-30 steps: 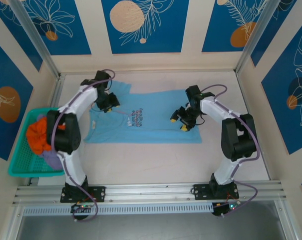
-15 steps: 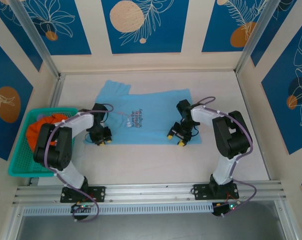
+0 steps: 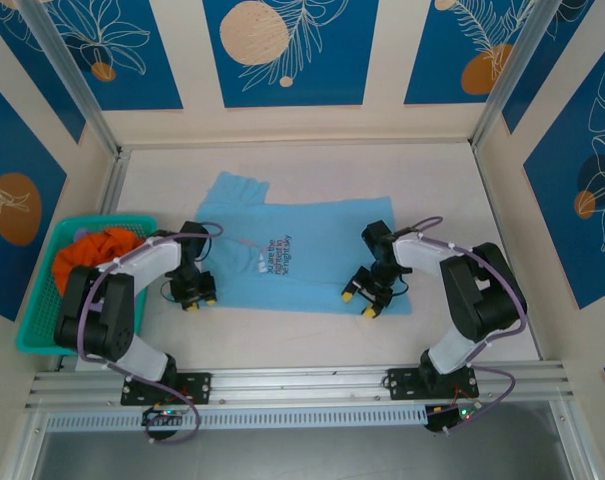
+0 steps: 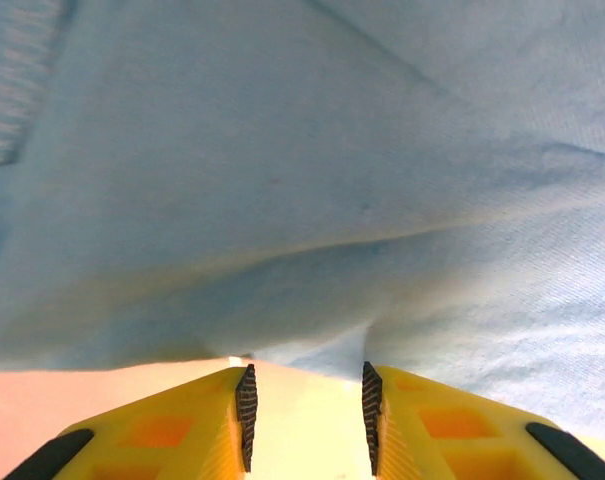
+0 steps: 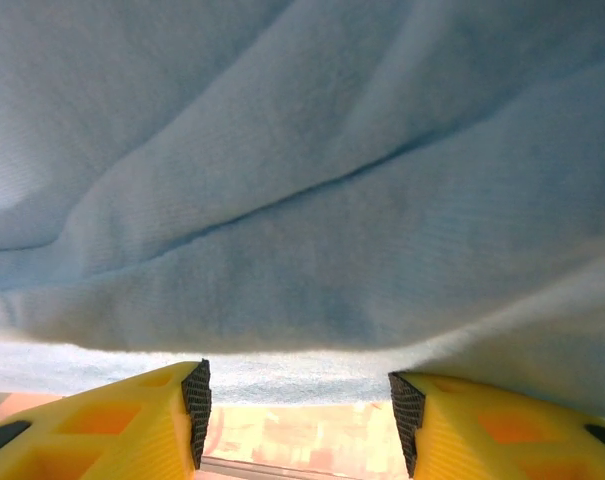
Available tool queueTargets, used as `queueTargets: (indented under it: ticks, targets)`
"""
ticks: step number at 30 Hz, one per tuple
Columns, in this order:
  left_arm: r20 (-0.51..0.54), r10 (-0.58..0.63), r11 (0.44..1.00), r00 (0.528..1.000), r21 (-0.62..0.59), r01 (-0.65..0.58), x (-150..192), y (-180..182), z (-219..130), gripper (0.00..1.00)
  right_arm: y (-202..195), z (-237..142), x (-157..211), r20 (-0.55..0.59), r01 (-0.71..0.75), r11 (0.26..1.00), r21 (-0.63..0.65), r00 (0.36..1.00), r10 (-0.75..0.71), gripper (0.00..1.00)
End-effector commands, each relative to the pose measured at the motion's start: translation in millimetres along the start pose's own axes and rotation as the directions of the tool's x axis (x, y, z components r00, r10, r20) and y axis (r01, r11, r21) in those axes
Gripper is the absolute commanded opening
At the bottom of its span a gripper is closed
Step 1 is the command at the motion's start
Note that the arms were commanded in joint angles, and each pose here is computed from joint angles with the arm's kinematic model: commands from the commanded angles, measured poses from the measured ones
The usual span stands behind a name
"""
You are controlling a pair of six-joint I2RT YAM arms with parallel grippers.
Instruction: Fold and stack the t-shirts
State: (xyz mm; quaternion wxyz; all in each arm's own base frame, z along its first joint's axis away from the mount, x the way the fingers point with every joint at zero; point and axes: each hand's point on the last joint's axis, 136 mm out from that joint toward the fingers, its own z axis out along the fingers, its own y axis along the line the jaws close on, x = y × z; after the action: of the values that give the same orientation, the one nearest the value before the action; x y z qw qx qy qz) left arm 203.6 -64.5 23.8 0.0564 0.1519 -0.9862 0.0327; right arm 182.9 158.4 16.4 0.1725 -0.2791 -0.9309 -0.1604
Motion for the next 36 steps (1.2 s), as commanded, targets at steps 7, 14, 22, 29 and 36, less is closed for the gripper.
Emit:
queueTargets:
  ticks: [7,14,22,29,36]
  targets:
    - [-0.024,-0.029,0.999,0.999,-0.036,0.028,17,11,-33,0.37,-39,0,16,-0.014,-0.046,0.991,0.123,0.999,0.048,0.60]
    - [0.219,-0.090,0.994,0.971,0.074,0.076,-45,-22,-89,0.49,-3,-51,2,0.145,0.050,0.999,-0.009,0.988,-0.048,0.71]
    - [0.450,0.008,0.981,0.893,0.168,-0.094,-173,-105,-165,0.56,40,-153,-86,0.577,0.159,0.961,-0.228,0.816,0.002,0.76]
    - [0.597,0.053,0.972,0.800,0.151,-0.177,-279,-147,-185,0.67,44,-210,-168,0.766,0.208,0.964,-0.166,0.643,-0.007,0.78]
    - [0.637,-0.014,0.961,0.770,0.221,-0.166,-359,-167,-156,0.71,23,-215,-237,0.671,0.001,0.970,-0.243,0.722,0.168,0.73]
